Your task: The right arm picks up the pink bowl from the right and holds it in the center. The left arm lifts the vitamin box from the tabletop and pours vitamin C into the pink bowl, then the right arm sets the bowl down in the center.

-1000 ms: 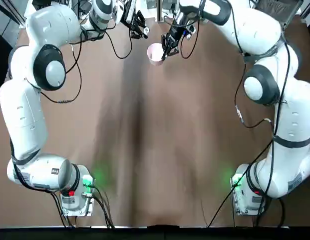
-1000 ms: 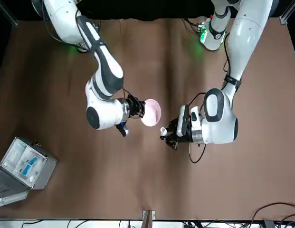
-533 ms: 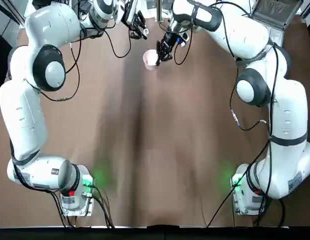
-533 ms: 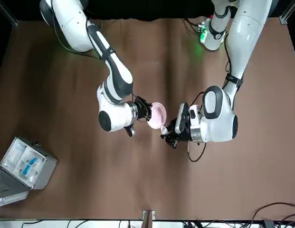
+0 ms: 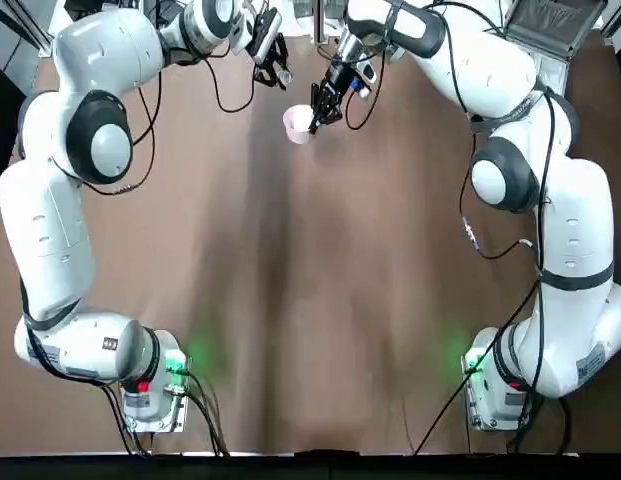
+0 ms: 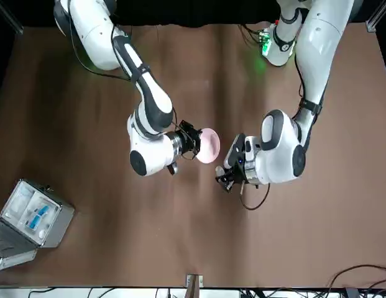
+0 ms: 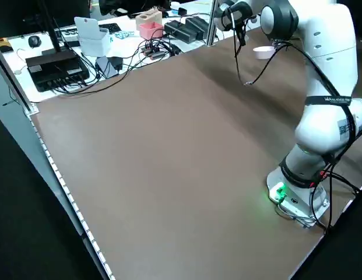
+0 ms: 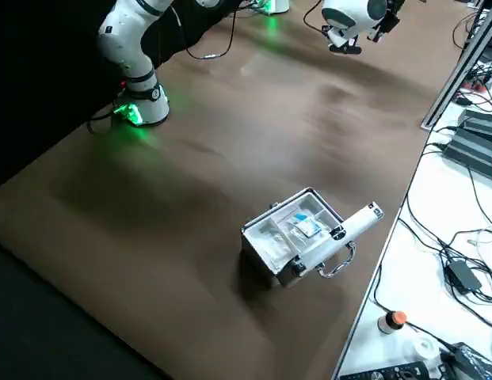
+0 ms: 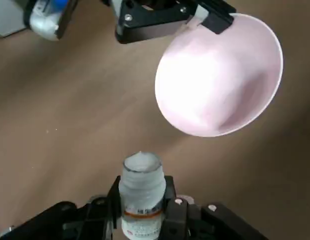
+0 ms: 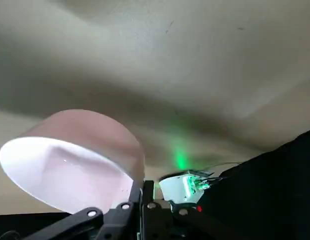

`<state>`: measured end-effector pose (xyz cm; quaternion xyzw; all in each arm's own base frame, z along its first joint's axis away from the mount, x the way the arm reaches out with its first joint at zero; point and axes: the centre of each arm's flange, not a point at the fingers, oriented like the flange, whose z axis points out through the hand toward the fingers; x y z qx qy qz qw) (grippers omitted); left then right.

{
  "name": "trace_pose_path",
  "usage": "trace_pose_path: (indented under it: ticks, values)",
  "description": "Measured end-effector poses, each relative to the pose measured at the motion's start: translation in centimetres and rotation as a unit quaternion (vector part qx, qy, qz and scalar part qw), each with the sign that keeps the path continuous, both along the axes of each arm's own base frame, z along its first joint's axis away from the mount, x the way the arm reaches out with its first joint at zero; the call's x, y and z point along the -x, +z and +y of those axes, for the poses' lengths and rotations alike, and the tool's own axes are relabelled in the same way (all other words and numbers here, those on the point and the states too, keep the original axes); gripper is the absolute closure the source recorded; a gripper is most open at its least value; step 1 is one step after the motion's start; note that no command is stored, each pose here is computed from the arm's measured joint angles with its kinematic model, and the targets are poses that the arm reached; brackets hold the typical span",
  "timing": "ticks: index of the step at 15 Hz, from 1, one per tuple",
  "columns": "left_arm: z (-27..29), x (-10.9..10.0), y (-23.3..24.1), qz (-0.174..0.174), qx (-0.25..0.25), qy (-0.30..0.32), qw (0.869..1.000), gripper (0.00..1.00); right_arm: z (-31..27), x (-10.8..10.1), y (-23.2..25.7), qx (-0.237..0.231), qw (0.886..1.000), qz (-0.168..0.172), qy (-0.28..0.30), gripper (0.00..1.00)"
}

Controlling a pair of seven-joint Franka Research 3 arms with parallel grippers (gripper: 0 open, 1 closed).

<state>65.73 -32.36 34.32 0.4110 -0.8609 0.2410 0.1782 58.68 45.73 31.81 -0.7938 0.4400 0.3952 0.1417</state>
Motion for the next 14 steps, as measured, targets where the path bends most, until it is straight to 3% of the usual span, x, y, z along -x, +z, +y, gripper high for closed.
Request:
trace_pose_path:
  ticks: [7,14]
  values:
    - [-3.6,2.2,3.1,-0.027,0.005,-0.041,0.999,0.65,0.0,-0.1,0.2,-0.001,1.000,0.002,-0.003,0.98]
    - [-2.1,3.2,3.7,-0.044,-0.023,-0.073,0.996,0.65,-0.2,-0.5,0.5,-0.001,1.000,-0.002,-0.006,0.98]
